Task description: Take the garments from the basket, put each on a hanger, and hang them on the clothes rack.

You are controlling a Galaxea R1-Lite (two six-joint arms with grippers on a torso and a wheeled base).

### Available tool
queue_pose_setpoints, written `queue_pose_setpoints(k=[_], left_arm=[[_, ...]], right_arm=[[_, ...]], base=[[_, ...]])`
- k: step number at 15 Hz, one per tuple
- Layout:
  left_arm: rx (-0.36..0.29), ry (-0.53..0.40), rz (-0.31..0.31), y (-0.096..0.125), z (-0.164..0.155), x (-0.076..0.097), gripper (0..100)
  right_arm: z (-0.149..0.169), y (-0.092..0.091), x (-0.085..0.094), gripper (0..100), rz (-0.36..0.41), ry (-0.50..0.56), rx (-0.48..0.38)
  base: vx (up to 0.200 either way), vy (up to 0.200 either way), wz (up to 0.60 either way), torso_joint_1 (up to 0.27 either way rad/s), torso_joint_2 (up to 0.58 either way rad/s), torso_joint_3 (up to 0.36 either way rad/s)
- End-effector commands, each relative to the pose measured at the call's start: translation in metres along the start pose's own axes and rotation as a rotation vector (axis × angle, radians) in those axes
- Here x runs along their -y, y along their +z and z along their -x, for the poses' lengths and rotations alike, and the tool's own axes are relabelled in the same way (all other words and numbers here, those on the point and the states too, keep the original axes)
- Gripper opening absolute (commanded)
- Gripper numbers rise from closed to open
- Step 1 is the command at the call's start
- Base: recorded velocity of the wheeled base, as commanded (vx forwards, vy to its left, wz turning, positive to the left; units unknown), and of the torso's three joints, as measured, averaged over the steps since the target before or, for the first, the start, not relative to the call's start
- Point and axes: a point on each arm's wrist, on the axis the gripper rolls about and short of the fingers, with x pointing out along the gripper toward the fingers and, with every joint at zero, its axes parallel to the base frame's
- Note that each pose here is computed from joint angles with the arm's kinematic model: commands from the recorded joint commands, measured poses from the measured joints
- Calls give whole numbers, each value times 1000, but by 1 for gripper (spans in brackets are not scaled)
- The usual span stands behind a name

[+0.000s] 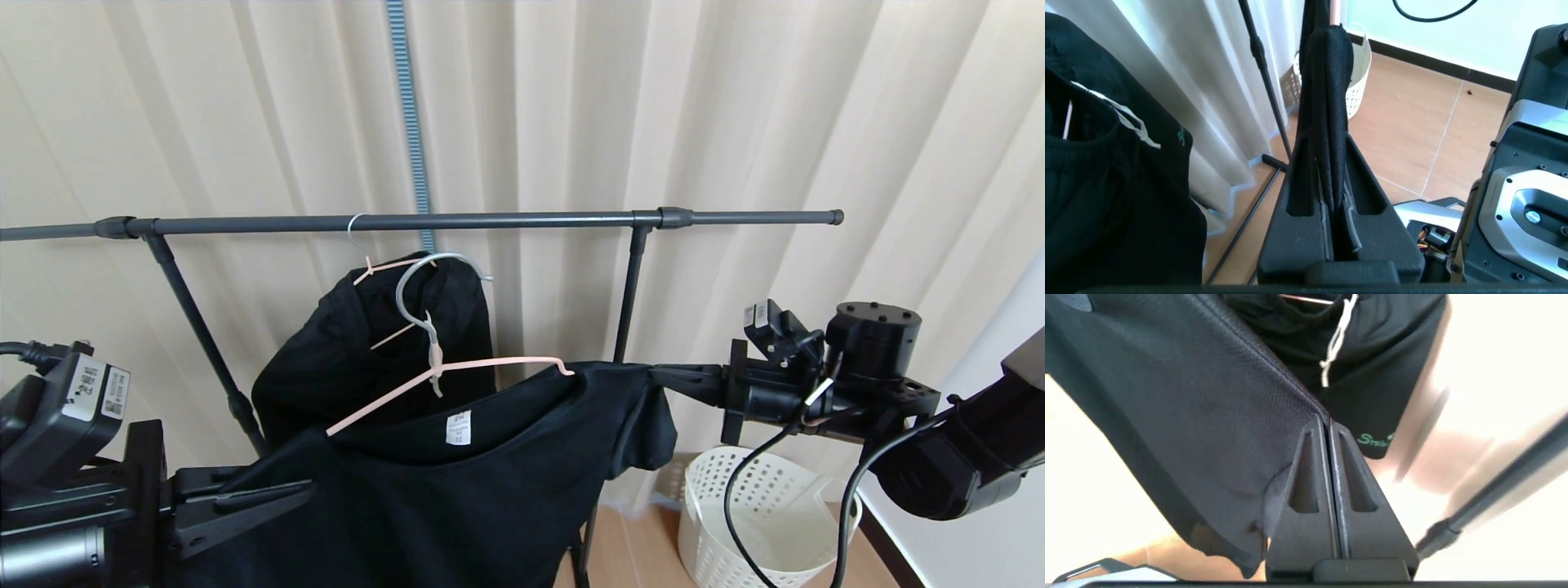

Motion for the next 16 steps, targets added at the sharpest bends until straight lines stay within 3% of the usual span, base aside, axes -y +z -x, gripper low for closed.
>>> queue_pose_setpoints(k=[1,11,16], left_arm=[[0,0,1,0,0,0,0],[-2,6,4,0,0,-1,0],[-5,5,7,-1,0,-1,0]], right_arm=[[6,3,7,0,11,-24,11],[21,12,27,0,28,-96,36],[24,15,21,0,30,-90,38]], base=[[0,0,0,0,0,0],[0,0,0,0,0,0],[0,0,0,0,0,0]])
